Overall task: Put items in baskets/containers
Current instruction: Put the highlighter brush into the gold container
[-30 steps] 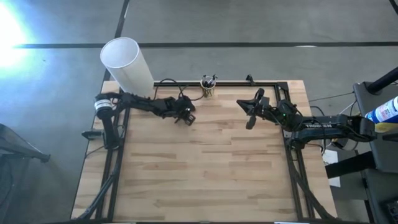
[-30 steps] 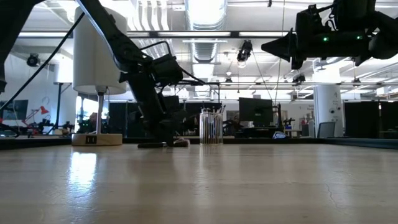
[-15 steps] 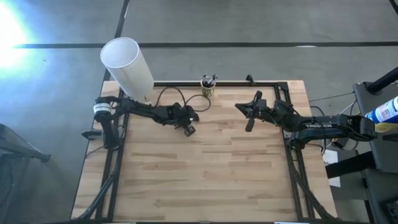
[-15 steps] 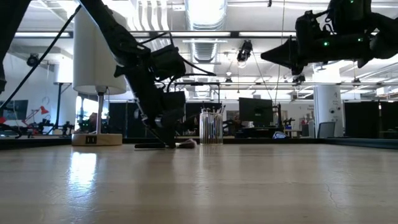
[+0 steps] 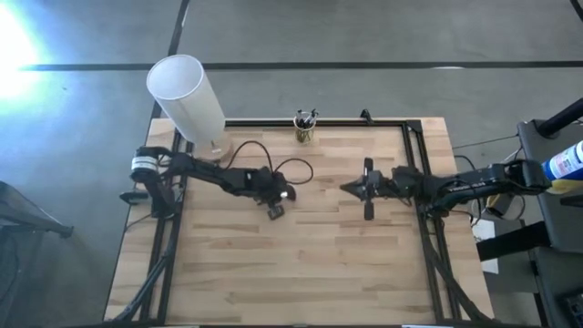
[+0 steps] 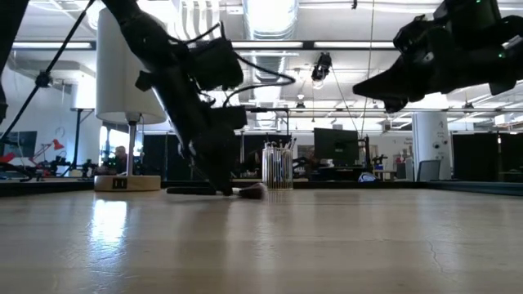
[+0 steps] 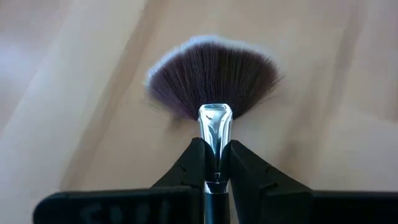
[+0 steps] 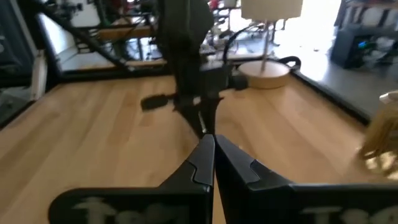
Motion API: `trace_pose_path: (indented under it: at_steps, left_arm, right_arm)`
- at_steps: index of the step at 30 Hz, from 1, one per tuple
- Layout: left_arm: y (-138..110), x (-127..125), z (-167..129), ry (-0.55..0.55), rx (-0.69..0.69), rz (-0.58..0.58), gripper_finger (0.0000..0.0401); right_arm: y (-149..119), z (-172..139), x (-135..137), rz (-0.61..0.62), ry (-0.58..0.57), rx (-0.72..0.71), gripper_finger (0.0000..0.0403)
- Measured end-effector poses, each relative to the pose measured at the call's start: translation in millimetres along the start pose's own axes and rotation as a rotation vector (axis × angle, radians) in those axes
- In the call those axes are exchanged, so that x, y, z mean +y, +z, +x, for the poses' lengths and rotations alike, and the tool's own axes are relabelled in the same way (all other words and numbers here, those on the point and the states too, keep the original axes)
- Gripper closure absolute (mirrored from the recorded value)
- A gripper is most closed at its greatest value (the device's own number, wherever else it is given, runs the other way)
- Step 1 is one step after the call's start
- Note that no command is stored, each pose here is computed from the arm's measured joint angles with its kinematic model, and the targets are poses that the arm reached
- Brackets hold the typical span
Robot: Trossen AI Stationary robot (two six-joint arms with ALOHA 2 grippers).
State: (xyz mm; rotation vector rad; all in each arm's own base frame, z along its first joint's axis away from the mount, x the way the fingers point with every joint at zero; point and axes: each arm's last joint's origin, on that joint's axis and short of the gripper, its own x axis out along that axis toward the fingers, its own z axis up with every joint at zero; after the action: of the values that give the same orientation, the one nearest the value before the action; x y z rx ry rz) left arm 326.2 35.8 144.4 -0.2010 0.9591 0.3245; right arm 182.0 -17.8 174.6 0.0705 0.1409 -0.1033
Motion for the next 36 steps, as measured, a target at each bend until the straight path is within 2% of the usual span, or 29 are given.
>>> trace_pose_path:
  at_steps: [6,14,18,23,26,29,36]
  left_arm:
    - [2,-12,-14,-0.061,-0.113,0.015,0.0359]
    - [-5,-15,-35,-0.132,-0.364,-0.026,0.0359]
    - [-13,-13,-47,-0.203,-0.568,-0.065,0.0359]
    - [-25,-8,-66,-0.333,-0.919,-0.125,0.0359]
    - [-30,-5,-77,-0.399,-1.082,-0.137,0.0359]
    - [-31,-5,-82,-0.443,-1.133,-0.122,0.0359]
    - [-22,-7,-86,-0.433,-1.174,-0.098,0.0359]
  right_arm:
    - [-6,6,14,-0.005,0.000,0.042,0.0384]
    - [-6,22,19,0.022,-0.069,0.079,0.0320]
    - [-1,28,20,0.039,-0.069,0.019,0.0289]
    - [6,34,21,0.059,-0.056,-0.110,0.0252]
    - [13,42,23,0.078,-0.048,-0.159,0.0229]
    - [23,56,25,0.118,-0.041,-0.181,0.0202]
    - [53,91,33,0.124,0.013,-0.246,0.0144]
